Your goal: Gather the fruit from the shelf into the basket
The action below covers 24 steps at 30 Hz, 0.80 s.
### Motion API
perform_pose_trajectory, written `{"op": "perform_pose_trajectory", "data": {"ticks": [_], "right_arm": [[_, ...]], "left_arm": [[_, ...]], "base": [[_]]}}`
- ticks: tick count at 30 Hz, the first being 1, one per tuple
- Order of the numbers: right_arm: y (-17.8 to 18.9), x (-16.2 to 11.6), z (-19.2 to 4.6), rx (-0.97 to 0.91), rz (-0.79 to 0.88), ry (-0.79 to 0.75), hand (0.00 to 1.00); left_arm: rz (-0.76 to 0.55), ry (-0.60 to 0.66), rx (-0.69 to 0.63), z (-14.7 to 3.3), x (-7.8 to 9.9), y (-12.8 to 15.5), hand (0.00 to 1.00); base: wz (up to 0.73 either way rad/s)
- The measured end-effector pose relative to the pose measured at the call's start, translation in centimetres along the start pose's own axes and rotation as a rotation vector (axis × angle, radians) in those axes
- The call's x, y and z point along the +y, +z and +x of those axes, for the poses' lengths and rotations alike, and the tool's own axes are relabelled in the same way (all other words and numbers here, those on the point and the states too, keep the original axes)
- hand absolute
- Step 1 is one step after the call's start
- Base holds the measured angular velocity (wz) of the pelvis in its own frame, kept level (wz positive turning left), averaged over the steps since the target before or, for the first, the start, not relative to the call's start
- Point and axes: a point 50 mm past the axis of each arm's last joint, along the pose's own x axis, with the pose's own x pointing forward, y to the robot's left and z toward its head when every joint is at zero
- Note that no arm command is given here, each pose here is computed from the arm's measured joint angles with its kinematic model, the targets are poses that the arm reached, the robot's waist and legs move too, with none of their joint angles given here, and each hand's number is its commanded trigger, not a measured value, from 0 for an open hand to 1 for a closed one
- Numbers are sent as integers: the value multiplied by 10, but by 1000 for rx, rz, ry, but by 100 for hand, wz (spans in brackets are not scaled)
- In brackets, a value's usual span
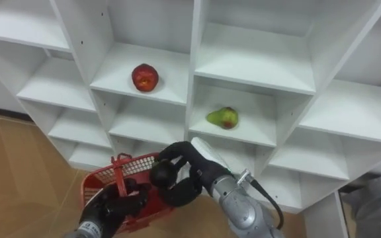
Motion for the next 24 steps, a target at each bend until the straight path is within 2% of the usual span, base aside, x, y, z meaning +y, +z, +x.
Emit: {"op": "perform_pose_trajectory", "data": {"ticks": [13,24], "right_arm": [[1,10,3,19,-25,47,100],[2,7,10,34,-37,52,100]], "left_arm": [[16,-17,6,1,-3,0,100],[23,-34,17,2,-8,-2,100]], "base": [[0],[0]]}}
